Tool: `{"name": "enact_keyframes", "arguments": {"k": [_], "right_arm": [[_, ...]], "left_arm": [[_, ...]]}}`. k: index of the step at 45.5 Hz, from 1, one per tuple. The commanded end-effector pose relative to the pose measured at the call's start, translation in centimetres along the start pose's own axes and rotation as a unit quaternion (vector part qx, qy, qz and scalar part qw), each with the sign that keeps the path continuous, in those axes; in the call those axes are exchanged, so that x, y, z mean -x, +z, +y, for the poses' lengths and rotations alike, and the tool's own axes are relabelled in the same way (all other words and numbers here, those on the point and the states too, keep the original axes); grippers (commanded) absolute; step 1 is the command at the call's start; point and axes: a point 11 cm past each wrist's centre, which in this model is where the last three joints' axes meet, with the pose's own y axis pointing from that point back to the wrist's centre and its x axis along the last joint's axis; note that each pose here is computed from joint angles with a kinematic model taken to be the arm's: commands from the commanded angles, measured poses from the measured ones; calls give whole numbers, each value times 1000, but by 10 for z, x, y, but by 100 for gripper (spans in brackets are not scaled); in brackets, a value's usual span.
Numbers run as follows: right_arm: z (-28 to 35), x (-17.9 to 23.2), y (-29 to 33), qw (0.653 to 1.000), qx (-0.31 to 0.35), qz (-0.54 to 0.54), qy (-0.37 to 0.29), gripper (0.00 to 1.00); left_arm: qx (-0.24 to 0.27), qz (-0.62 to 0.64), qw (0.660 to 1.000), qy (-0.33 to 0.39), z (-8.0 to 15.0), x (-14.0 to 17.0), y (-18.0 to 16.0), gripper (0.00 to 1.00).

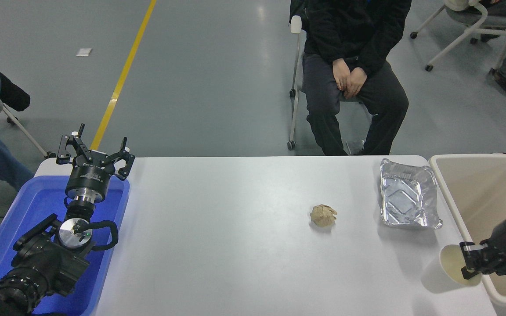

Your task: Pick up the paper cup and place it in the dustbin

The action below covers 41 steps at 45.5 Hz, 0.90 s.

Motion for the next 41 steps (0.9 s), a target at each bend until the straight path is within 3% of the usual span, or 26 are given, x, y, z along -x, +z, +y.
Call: {"name": "enact_keyframes", "arguments": {"k": [1,28,41], "right_arm": [[62,-20,-9,999,17,29,31,0],[188,-54,-36,977,44,77,194,0],[197,-56,-40,974,54,85,205,0]], "left_arm": [[0,0,1000,-1,0,0,0,99],[0,0,1000,-1,0,0,0,99],[0,0,1000,-1,0,0,0,99]]}}
